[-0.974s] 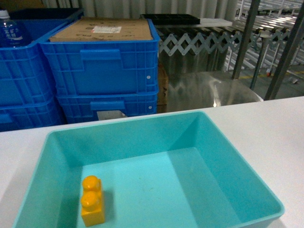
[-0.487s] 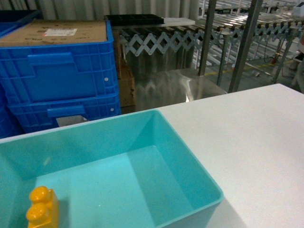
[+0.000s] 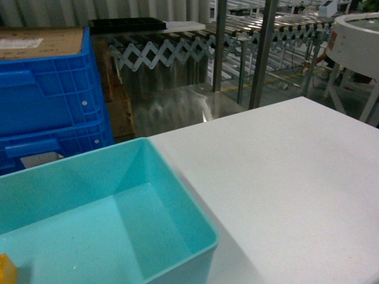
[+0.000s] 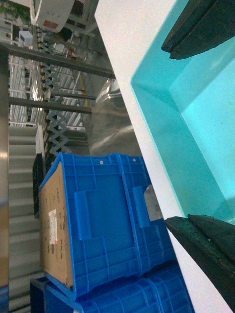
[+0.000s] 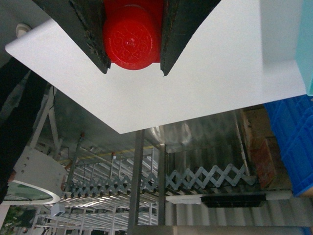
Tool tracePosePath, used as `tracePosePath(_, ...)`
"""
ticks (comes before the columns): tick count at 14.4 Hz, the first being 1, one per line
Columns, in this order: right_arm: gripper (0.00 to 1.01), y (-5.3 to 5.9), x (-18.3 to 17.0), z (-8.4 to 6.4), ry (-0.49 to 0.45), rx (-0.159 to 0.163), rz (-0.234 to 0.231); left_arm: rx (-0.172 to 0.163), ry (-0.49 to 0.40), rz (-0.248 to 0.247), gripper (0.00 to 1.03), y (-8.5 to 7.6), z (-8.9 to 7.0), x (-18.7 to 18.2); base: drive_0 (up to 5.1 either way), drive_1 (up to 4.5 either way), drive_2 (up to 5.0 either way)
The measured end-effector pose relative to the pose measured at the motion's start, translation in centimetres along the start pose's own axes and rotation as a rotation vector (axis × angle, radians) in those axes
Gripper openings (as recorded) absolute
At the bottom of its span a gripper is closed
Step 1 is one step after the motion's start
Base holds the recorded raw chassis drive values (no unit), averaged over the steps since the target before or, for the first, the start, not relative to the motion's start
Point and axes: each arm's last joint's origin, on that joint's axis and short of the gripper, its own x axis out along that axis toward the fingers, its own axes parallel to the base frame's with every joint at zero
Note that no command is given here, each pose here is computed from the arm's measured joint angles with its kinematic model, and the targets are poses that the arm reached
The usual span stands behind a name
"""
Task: Pick red block from blue box to shelf
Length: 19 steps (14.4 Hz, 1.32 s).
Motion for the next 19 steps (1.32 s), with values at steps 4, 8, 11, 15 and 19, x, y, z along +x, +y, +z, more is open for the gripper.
tracePosePath(4, 0.23, 0.0, 0.0, 0.0, 0.0, 0.0, 0.0, 0.0, 0.0, 0.0, 0.98, 0.0, 0.0, 0.0, -1.5, -1.54, -1.5)
tracePosePath(8, 0.23, 0.0, 0.0, 0.0, 0.0, 0.0, 0.0, 0.0, 0.0, 0.0, 0.98, 0.0, 0.0, 0.0, -1.8, -1.75, -1.8)
tracePosePath(11, 0.23, 0.0, 0.0, 0.0, 0.0, 0.0, 0.0, 0.0, 0.0, 0.0, 0.98, 0.0, 0.0, 0.0, -1.6, -1.55, -1.6)
tracePosePath(15, 0.23, 0.0, 0.0, 0.0, 0.0, 0.0, 0.0, 0.0, 0.0, 0.0, 0.98, 0.0, 0.0, 0.0, -1.6, -1.56, -1.6)
tracePosePath(19, 0.23, 0.0, 0.0, 0.0, 0.0, 0.0, 0.0, 0.0, 0.0, 0.0, 0.98, 0.0, 0.0, 0.0, -1.7, -1.67, -1.7)
